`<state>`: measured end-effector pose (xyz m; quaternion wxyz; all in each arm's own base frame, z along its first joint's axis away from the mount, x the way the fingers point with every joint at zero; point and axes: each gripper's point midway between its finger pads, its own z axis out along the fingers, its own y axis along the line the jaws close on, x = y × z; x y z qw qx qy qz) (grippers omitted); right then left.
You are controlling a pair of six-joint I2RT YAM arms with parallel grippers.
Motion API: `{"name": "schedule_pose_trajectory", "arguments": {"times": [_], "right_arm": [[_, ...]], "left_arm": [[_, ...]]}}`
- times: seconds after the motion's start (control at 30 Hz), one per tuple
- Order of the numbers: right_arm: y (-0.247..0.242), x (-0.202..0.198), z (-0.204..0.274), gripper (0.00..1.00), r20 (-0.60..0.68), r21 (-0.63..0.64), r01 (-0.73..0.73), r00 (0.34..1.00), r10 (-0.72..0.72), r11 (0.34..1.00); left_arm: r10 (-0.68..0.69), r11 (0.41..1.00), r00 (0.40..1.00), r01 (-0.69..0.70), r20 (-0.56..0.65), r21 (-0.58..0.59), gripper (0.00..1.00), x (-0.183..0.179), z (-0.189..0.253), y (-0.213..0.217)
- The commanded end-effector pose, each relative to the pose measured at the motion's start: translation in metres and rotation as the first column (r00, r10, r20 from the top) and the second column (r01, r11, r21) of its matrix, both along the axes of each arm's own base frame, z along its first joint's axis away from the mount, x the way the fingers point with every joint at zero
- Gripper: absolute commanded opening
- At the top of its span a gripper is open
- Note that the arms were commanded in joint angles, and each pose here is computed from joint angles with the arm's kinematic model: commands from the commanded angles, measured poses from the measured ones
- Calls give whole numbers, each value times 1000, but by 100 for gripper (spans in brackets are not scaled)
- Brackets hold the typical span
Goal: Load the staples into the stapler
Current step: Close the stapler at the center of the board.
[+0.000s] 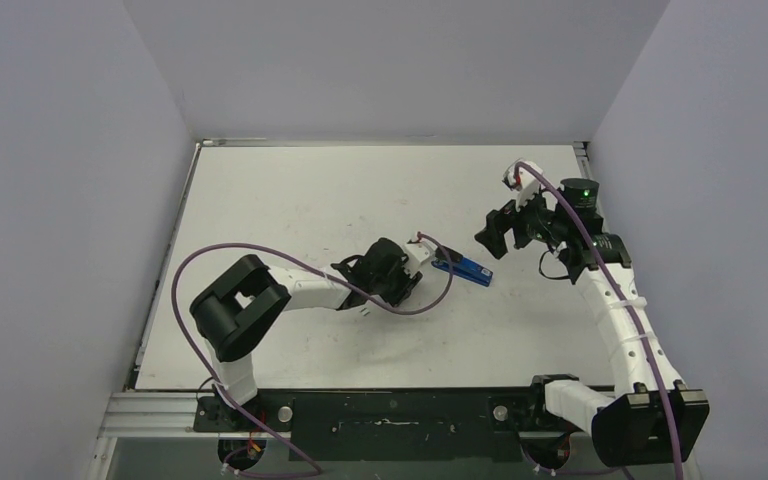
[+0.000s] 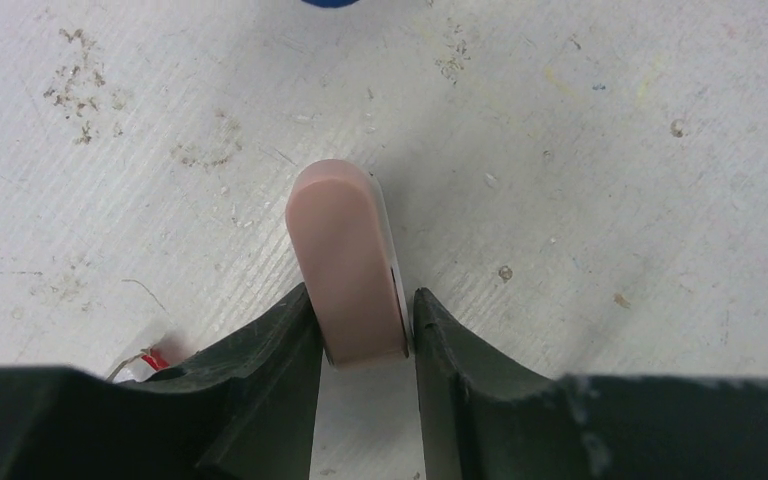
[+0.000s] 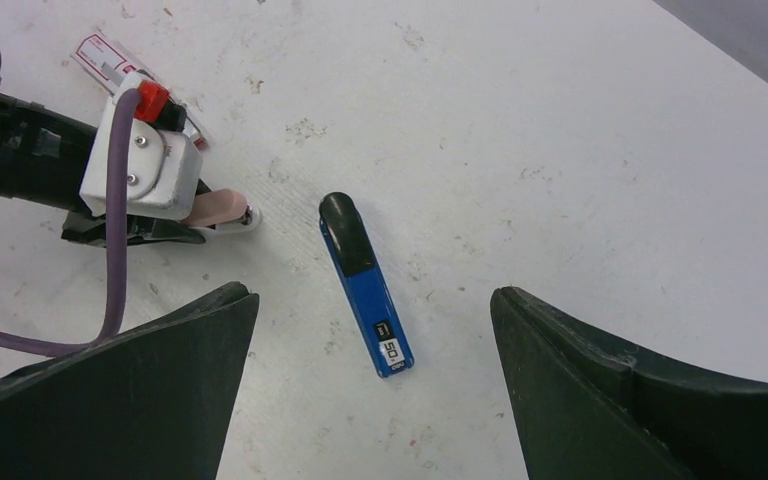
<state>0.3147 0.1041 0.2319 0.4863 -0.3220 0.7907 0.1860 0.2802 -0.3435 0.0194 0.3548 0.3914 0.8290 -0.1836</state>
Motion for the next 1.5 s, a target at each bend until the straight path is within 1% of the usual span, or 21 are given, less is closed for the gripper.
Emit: {"name": "schedule_pose_trajectory", "arguments": {"times": [0.0, 0.07, 0.17, 0.27, 0.33, 0.47, 0.53, 0.57, 0.63, 0.73, 0.83, 0.93, 1.0, 1.07, 1.27, 1.47], "right_arm": [[12, 5, 11, 90, -8, 97, -20, 1000, 21, 995], [14, 6, 8, 90, -53, 117, -18, 998, 25, 993], [21, 1, 3, 90, -109, 119, -92, 988, 105, 989], [29, -3, 3, 90, -114, 163, -135, 981, 154, 977], [35, -5, -2, 90, -138, 225, -132, 976, 165, 965], [50, -11, -14, 90, -222, 354, -135, 949, 223, 926], [58, -12, -13, 90, -252, 420, -128, 935, 251, 898], [63, -12, -10, 90, -283, 468, -108, 922, 264, 877], [73, -15, -10, 90, -328, 524, -103, 892, 311, 846], [92, -22, -15, 90, -380, 565, -111, 844, 378, 817], [104, -26, -23, 90, -419, 572, -110, 813, 405, 813], [113, -29, -27, 90, -448, 599, -113, 773, 448, 793], [121, -33, -26, 90, -458, 623, -134, 736, 499, 771], [126, -36, -28, 90, -471, 626, -153, 708, 527, 765], [137, -39, -31, 90, -480, 630, -194, 664, 573, 752], [144, -44, -40, 90, -496, 644, -204, 622, 606, 737]], "left_arm": [[-105, 994, 994, 104, 38, 14, 11, -1, 8, 6], [-140, 990, 988, 141, 70, -6, 7, 0, 20, 3], [-186, 980, 976, 193, 115, -53, 0, 4, 43, 1], [-237, 961, 957, 257, 168, -106, 0, 6, 73, -1], [-286, 941, 939, 313, 192, -126, 0, 4, 92, -2], [-391, 897, 903, 417, 180, -145, 0, -7, 117, -4], [-439, 874, 880, 465, 179, -143, 0, -13, 126, -5], [-457, 866, 872, 482, 177, -136, 0, -15, 130, -6], [-482, 852, 854, 509, 195, -125, 0, -14, 140, -8], [-508, 837, 836, 536, 210, -112, 0, -14, 149, -10], [-521, 826, 823, 553, 226, -111, 0, -13, 161, -14], [-535, 817, 810, 568, 240, -96, 0, -13, 172, -17], [-534, 820, 809, 566, 245, -79, 0, -12, 176, -18], [-536, 822, 808, 566, 245, -68, 0, -13, 178, -18], [-527, 833, 810, 552, 257, -30, 0, -8, 176, -15], [-518, 841, 807, 542, 284, -6, 0, -4, 177, -15]]}}
